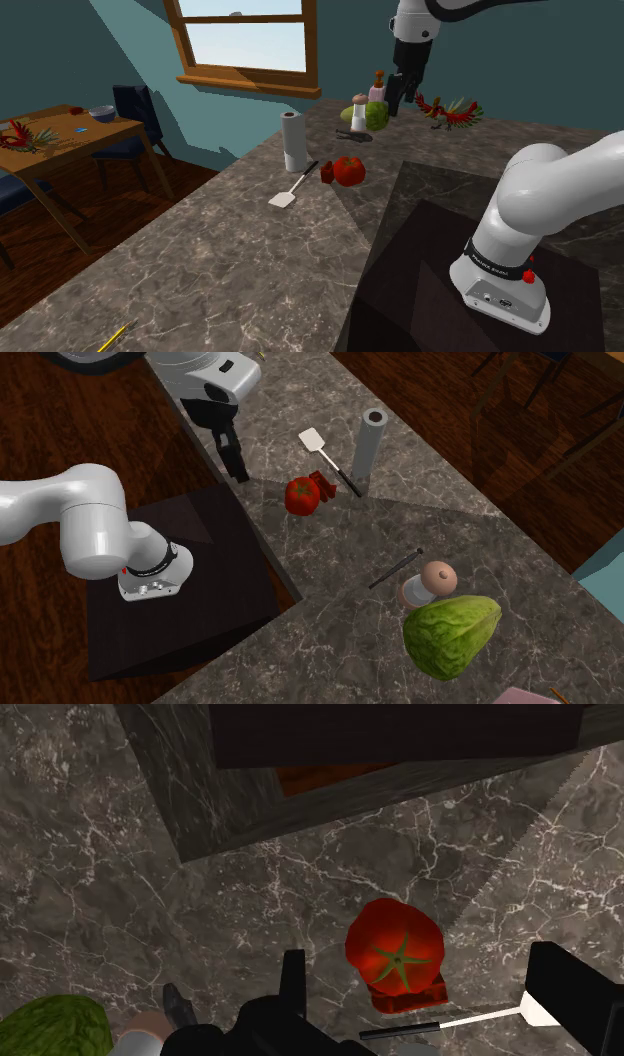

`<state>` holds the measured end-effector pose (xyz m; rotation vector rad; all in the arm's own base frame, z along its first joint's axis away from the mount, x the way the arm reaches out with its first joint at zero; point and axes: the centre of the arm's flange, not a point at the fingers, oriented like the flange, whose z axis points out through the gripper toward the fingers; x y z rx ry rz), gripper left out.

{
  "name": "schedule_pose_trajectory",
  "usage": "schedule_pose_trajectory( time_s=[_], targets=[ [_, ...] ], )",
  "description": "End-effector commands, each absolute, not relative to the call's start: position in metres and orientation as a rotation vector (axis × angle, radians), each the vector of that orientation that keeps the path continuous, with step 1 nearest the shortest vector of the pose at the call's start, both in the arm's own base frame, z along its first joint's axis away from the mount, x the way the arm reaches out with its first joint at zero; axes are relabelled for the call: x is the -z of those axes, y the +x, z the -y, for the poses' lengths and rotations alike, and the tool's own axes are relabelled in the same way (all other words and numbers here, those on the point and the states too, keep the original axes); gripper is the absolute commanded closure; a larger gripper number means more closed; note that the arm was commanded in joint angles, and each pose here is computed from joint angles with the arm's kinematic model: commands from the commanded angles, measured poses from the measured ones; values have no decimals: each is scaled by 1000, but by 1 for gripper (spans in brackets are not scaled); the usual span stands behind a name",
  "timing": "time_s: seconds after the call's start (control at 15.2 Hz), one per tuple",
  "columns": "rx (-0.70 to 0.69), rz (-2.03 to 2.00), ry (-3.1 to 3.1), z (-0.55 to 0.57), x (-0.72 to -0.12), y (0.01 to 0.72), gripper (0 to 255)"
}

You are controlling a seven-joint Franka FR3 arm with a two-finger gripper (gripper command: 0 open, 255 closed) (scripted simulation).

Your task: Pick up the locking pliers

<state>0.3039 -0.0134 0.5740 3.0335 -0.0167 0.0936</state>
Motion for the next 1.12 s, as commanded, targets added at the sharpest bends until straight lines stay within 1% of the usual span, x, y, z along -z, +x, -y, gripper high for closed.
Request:
schedule_pose_trajectory(
  time_s=[0.0,1.06],
  targets=[
    [-94,17,3034,13,-574,304,0],
    [-119,-191,3100,167,-473,421,0]
  ],
)
